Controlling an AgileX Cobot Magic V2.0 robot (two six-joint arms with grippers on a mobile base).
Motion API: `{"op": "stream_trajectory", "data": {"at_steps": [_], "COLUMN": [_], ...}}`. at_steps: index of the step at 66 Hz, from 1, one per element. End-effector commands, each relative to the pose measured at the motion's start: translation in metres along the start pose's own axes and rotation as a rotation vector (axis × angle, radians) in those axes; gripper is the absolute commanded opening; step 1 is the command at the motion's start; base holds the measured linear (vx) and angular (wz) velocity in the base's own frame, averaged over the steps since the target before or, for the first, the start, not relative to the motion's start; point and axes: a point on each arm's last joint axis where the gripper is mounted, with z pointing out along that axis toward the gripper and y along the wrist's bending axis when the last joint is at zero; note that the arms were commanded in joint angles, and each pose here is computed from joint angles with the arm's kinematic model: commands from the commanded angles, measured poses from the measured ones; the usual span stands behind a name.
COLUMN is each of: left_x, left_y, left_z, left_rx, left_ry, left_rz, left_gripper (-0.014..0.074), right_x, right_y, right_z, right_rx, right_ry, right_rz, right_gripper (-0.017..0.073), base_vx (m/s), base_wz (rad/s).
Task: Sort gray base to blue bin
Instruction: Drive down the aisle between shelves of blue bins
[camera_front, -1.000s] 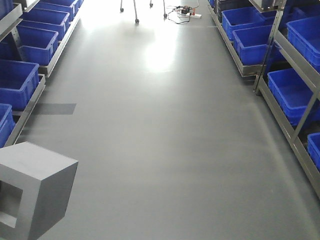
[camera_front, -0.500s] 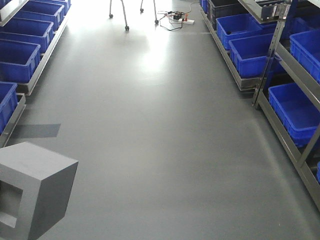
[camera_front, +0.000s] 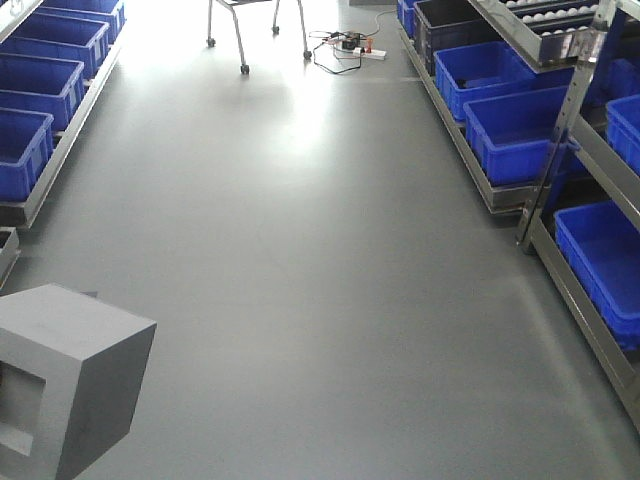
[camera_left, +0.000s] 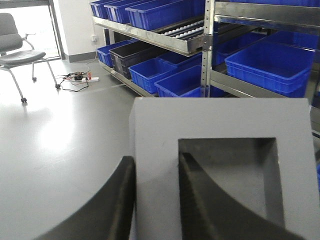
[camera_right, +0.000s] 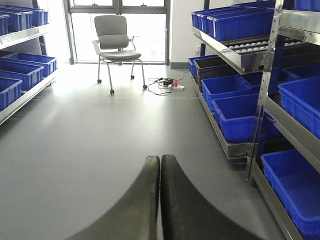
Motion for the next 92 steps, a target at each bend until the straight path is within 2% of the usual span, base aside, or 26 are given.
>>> {"op": "stream_trajectory", "data": {"at_steps": [1, 92], "left_x": [-0.0195, -0.0195], "left_y": [-0.0025, -0.0025], "left_z": [-0.0026, -0.0026], "left_rx": [0.025, 0.025], "left_ry": [-0.131, -0.131], "left_rz": [-0.008, -0.008], "left_gripper": [-0.0006, -0.0006], "right_x": [-0.0022, -0.0022], "right_y": [0.0002, 0.0002], "right_z": [-0.0002, -0.0002], "right_rx": [0.001, 0.001], "right_ry": [-0.07, -0.07], "right_rz": [-0.013, -0.013], "right_gripper": [-0.0009, -0.0009], "base_vx": [0.46, 0.4], "base_wz": [0.01, 0.05]}}
